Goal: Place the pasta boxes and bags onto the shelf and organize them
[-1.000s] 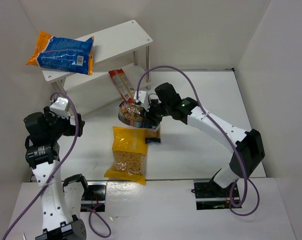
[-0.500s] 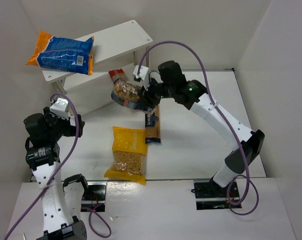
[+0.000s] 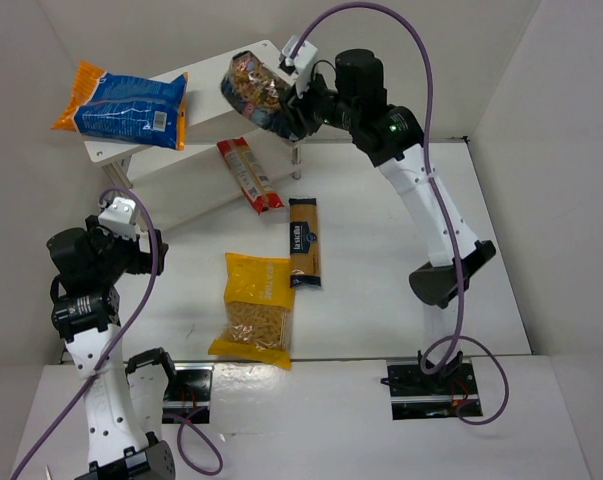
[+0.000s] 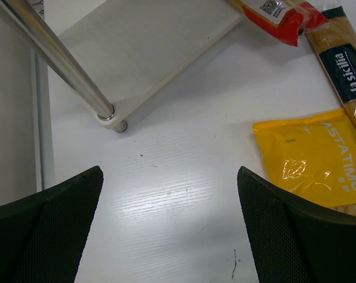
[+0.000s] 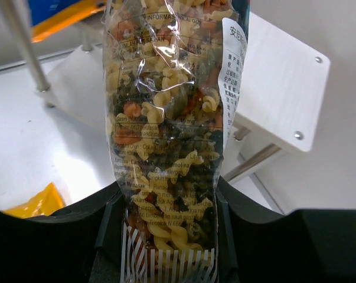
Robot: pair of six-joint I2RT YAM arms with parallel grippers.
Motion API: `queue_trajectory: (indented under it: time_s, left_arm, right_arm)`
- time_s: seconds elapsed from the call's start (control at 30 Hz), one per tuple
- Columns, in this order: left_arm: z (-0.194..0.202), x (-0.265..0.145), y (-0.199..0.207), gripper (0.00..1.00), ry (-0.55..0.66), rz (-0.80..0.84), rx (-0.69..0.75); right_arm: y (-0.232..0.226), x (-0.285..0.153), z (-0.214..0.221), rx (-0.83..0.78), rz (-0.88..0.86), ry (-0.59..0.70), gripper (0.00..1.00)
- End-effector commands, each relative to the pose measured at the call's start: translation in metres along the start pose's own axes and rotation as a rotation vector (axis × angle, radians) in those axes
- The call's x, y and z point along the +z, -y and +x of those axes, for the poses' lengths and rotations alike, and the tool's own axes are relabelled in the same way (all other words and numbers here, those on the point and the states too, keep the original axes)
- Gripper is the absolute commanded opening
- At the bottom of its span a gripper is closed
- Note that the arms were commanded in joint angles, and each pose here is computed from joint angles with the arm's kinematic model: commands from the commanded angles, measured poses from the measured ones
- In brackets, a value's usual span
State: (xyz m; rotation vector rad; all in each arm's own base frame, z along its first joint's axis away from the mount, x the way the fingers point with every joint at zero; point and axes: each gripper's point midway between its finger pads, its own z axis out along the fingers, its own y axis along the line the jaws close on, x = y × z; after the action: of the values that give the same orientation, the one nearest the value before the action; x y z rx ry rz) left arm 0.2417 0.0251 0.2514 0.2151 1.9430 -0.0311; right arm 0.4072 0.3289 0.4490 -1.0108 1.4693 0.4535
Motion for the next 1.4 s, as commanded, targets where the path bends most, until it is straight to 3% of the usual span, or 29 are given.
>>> queue_trajectory:
  time_s: [0.0,0.03,0.1,0.13,0.17,0.4,0.87,1.37]
  left_arm:
    - [-0.008,-0.001,-0.002,1.00,0.036,-0.007,0.023]
    - [-0.008,-0.001,-0.002,1.00,0.036,-0.007,0.023]
    - [-0.008,-0.001,-0.002,1.00,0.036,-0.007,0.023]
    - [-0.008,-0.001,-0.002,1.00,0.036,-0.007,0.023]
    - [-0.008,-0.002,-0.004,1.00,0.035,-0.015,0.020]
    - [-0.005,-0.001,-0.003,1.00,0.025,-0.002,0.017]
    - [-0.001,0.001,-0.006,1.00,0.009,0.007,0.011]
    - [0.005,0.002,-0.010,1.00,-0.007,0.016,-0.010]
  right_arm:
    - [0.032,-0.017,-0.073,-0.044,0.096,0.224,0.00]
    - [0.031,-0.003,-0.061,-0.035,0.077,0.198,0.00]
    - [0.042,-0.017,-0.086,-0.059,0.111,0.263,0.00]
    - [0.040,0.010,-0.055,-0.034,0.087,0.194,0.00]
    - [0.043,0.002,-0.072,-0.056,0.108,0.255,0.00]
    - [0.044,0.004,-0.090,-0.037,0.058,0.362,0.00]
    - [0.055,0.024,-0.087,-0.074,0.058,0.413,0.00]
    - [0.082,0.019,-0.110,-0.253,0.204,0.502,0.00]
